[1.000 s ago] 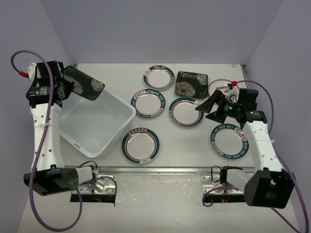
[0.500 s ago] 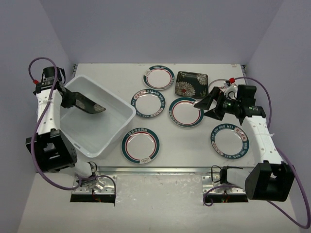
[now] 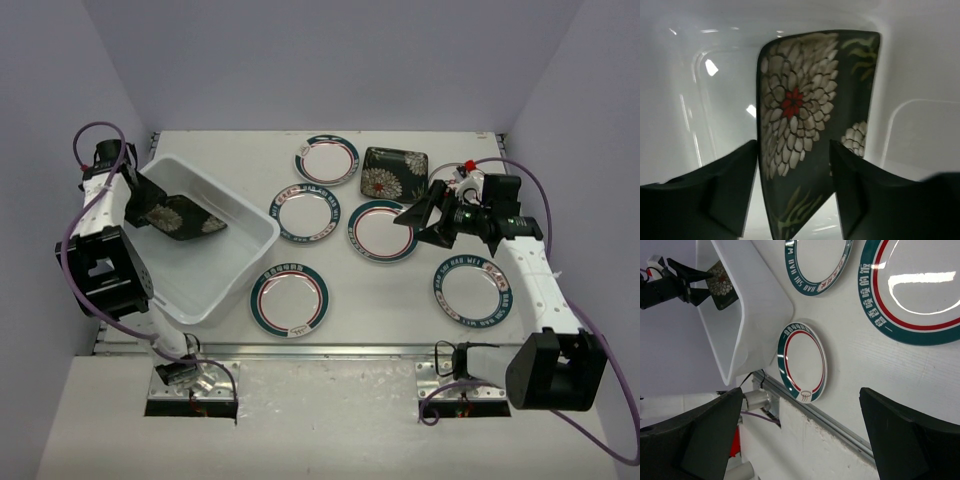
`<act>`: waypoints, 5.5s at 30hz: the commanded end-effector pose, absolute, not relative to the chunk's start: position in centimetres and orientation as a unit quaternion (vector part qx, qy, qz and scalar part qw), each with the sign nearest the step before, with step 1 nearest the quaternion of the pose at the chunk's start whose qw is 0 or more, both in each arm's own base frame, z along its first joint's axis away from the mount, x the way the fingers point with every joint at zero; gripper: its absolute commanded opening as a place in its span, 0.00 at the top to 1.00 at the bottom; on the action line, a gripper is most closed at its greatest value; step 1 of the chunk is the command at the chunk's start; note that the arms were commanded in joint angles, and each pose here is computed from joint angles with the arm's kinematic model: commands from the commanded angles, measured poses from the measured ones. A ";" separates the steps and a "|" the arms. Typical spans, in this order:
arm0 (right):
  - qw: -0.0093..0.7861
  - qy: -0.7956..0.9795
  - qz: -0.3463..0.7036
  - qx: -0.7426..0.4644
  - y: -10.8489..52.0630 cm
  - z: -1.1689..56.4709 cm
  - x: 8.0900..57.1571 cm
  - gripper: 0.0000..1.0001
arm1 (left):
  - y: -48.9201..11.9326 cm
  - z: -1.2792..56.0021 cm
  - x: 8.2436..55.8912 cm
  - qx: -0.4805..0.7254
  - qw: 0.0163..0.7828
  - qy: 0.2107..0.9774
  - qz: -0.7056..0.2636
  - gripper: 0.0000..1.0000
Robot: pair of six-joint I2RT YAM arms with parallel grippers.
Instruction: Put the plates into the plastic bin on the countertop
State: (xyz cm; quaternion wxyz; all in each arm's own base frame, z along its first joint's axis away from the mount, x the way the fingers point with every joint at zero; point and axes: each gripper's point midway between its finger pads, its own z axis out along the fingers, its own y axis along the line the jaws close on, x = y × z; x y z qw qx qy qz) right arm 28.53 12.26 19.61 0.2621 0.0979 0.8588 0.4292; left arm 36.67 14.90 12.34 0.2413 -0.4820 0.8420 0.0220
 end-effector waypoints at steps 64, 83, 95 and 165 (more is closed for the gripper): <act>0.331 0.763 0.255 0.492 3.0 -1.7 49.2 0.62 | -12.1 26.0 23.9 -0.139 0.352 0.868 -0.323 0.00; 0.412 0.687 0.397 0.447 5.4 11.1 55.9 1.00 | -12.8 27.8 25.3 -0.114 0.362 0.862 -0.337 0.00; 0.450 0.659 0.450 0.399 5.9 20.3 56.7 1.00 | -13.6 27.6 26.8 -0.098 0.369 0.854 -0.353 0.00; 0.303 0.827 0.471 0.057 18.8 26.0 33.5 0.01 | 14.3 19.7 36.4 -0.464 0.328 0.819 -0.082 1.00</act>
